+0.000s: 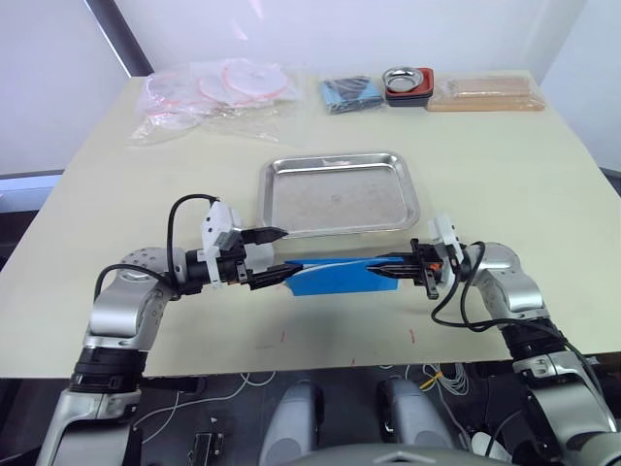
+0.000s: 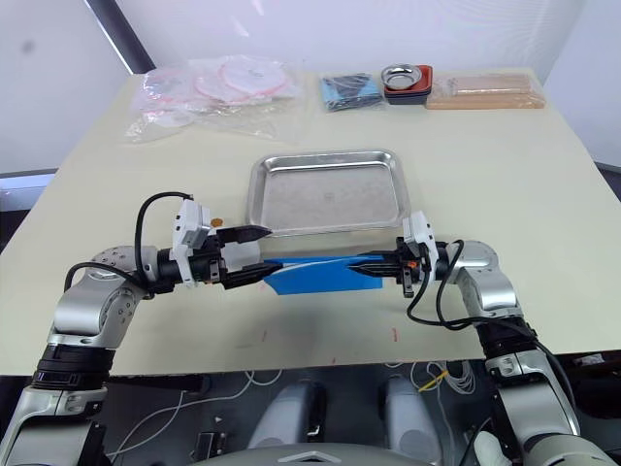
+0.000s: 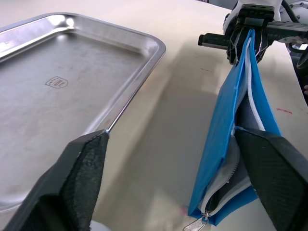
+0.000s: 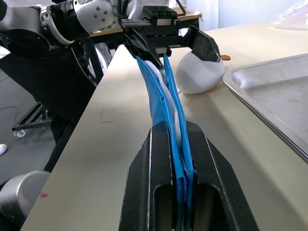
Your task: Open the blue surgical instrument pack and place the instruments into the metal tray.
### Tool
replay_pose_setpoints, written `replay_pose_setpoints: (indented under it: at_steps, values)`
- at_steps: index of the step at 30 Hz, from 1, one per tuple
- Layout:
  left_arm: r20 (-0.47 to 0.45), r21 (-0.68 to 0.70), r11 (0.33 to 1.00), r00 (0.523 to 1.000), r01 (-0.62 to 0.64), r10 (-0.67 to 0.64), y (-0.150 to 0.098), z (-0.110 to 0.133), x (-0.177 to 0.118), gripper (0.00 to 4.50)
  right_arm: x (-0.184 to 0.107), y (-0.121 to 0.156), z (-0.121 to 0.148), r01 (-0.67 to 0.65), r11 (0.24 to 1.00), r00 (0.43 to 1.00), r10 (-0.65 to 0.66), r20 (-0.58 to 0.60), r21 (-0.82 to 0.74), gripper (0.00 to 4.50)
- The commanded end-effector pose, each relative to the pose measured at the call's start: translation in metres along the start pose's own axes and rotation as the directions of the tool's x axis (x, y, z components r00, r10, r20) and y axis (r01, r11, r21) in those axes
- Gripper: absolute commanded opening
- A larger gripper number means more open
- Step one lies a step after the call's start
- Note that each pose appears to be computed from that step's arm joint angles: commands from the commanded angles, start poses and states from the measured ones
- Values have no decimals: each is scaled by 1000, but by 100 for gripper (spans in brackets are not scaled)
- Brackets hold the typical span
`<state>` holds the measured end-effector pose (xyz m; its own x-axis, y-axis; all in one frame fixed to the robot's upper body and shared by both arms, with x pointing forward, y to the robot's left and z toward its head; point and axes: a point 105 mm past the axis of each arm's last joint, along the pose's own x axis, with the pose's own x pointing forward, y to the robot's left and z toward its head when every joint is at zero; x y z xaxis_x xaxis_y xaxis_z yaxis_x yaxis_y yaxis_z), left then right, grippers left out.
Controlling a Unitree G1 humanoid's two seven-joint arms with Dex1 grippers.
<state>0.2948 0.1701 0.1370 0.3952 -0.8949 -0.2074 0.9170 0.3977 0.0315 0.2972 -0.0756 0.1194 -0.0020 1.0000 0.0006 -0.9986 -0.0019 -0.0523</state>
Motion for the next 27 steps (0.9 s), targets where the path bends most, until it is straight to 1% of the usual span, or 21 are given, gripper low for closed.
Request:
replay_pose_setpoints:
  at_steps: [1,3,4,6,7,16,21,22,23,24,25,26,27]
  values:
    - [11,-6,999,999,35,-35,-6,0,2,268,1,1,10,-9,999,1000,11,27,-45,0]
    - [8,-16,999,999,48,-48,-8,-2,2,163,1,0,10,-7,999,1000,9,27,-46,0]
    - [4,-22,998,998,56,-56,-9,-3,2,101,1,0,10,-6,999,1000,7,27,-46,0]
    - [1,-29,998,998,62,-62,-11,-4,1,16,1,0,10,-4,999,1000,5,27,-47,0]
    - [1,-31,998,998,63,-63,-11,-5,1,6,1,0,10,-2,999,1000,4,27,-48,0]
    - [3,-37,997,998,62,-62,-11,-9,1,6,-1,-1,10,-3,1000,1000,3,21,-31,0]
    - [8,-48,996,997,71,-71,-13,-10,2,6,-7,-3,13,4,1000,1000,-4,11,-4,0]
    - [11,-48,996,998,70,-69,-13,-10,2,0,-8,-4,14,8,1000,1000,-8,10,0,73]
    - [11,-40,997,998,63,-63,-12,-10,3,0,-9,-4,14,10,1000,1000,-11,6,8,102]
    - [12,-34,998,998,58,-58,-11,-10,3,0,-10,-4,14,10,1000,1000,-10,4,11,147]
    - [11,-32,998,998,58,-57,-11,-11,4,0,-12,-3,16,8,1000,1000,-8,1,18,196]
    - [9,-32,998,998,58,-58,-11,-11,4,0,-13,-2,17,5,1000,1000,-5,0,25,257]
    - [8,-31,998,998,58,-58,-11,-11,4,0,-16,-2,19,5,999,1000,-5,0,34,298]
